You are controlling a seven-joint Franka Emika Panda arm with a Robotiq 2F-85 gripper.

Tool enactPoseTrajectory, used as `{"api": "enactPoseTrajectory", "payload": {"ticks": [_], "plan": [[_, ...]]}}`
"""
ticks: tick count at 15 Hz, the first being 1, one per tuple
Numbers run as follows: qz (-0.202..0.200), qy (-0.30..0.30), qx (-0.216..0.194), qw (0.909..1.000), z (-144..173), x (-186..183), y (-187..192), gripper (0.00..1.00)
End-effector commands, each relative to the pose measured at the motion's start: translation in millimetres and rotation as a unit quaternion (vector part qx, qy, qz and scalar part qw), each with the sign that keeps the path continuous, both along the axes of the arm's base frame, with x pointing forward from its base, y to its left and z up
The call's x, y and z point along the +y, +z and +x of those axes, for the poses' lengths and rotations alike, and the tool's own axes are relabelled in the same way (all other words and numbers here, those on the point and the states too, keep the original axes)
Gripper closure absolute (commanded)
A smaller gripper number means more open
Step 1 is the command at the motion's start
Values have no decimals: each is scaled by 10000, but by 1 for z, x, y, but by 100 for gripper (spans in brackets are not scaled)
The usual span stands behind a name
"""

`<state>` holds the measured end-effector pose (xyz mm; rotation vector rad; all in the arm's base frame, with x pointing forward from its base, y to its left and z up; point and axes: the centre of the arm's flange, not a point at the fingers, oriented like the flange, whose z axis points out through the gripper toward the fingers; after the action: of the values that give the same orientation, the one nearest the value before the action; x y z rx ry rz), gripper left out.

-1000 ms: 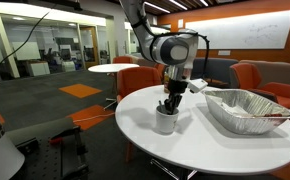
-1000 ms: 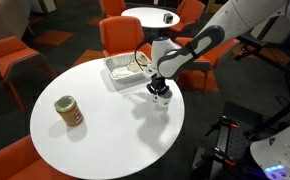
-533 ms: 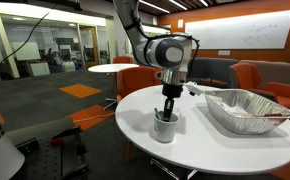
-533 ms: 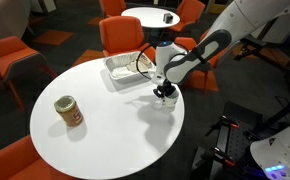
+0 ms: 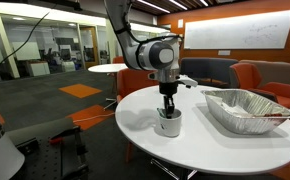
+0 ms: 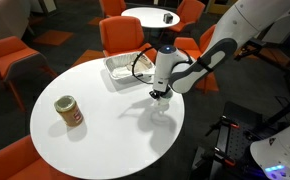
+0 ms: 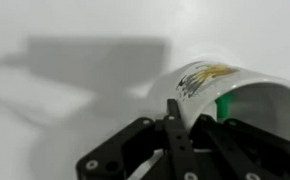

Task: Move the mug to the right side of the table

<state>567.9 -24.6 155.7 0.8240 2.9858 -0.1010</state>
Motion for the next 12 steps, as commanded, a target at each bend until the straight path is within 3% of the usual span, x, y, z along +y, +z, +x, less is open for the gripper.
{"api": "enactPoseTrajectory", "payload": {"ticks": [1, 10, 11, 12], "plan": [[151, 16, -264, 9995, -7, -1, -1, 97], [337, -754, -90, 9965, 3, -14, 3, 97], [298, -882, -92, 9956, 5, -15, 4, 64], [289, -988, -79, 9947, 7, -17, 5, 63]]}}
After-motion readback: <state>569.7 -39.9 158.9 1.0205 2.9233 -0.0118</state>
